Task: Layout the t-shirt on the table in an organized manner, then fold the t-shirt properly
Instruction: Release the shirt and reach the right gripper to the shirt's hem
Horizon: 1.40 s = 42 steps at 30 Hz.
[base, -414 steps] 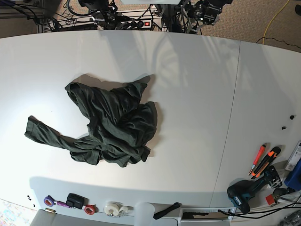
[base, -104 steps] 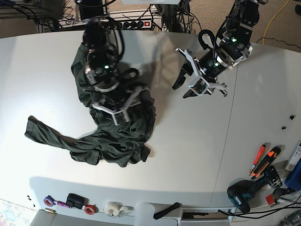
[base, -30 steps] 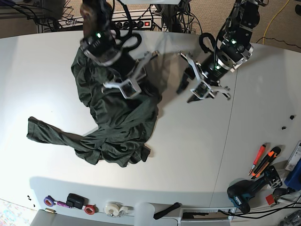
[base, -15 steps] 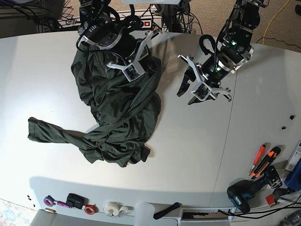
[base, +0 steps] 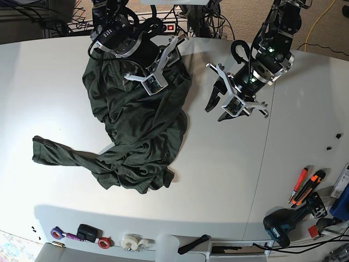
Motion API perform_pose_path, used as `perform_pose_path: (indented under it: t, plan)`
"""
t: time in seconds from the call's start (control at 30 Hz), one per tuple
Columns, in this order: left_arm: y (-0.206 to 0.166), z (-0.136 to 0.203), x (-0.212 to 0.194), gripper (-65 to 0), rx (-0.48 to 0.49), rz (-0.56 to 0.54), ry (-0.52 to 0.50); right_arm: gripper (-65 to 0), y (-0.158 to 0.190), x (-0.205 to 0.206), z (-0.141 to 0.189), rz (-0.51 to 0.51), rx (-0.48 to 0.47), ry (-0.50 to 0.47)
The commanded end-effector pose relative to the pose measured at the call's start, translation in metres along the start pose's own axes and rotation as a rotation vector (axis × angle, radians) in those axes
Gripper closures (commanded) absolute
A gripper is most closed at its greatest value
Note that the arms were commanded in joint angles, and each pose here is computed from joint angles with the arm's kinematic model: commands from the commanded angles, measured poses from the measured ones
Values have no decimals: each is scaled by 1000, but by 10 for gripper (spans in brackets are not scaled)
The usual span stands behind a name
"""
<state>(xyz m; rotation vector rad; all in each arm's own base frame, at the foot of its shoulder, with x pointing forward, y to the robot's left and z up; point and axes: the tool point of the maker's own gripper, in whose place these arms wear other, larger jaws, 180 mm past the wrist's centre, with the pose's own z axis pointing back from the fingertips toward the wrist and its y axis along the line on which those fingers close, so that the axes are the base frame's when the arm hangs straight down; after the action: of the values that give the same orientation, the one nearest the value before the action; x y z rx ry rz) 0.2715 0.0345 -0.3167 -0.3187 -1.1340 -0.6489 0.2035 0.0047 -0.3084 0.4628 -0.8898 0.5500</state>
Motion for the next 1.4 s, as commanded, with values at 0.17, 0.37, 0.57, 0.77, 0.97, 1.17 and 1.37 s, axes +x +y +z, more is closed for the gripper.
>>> perform_pose_path:
  t: [0.17,0.37,0.57,0.77,0.97,1.17,1.37]
  plan:
    - [2,2,13,-247,-1,-10,-45,-271,-24,16,3,49,-126,-44]
    - [2,2,13,-247,-1,-10,-45,-271,-77,35,11,72,-392,-72]
    - [2,2,13,-247,-2,-9,-46,-271,-120,59,28,119,-595,-109]
    - [2,2,13,-247,-2,-9,-45,-272,-199,64,77,64,-852,-155]
    - [0,2,15,-247,-11,10,-54,-369,-264,29,87,-163,-850,-197]
    - [0,1,15,-247,-12,14,-56,-369,-313,15,59,-375,-745,-231]
    - [0,1,15,-247,-12,14,-57,-369,-334,19,18,-487,-663,-216]
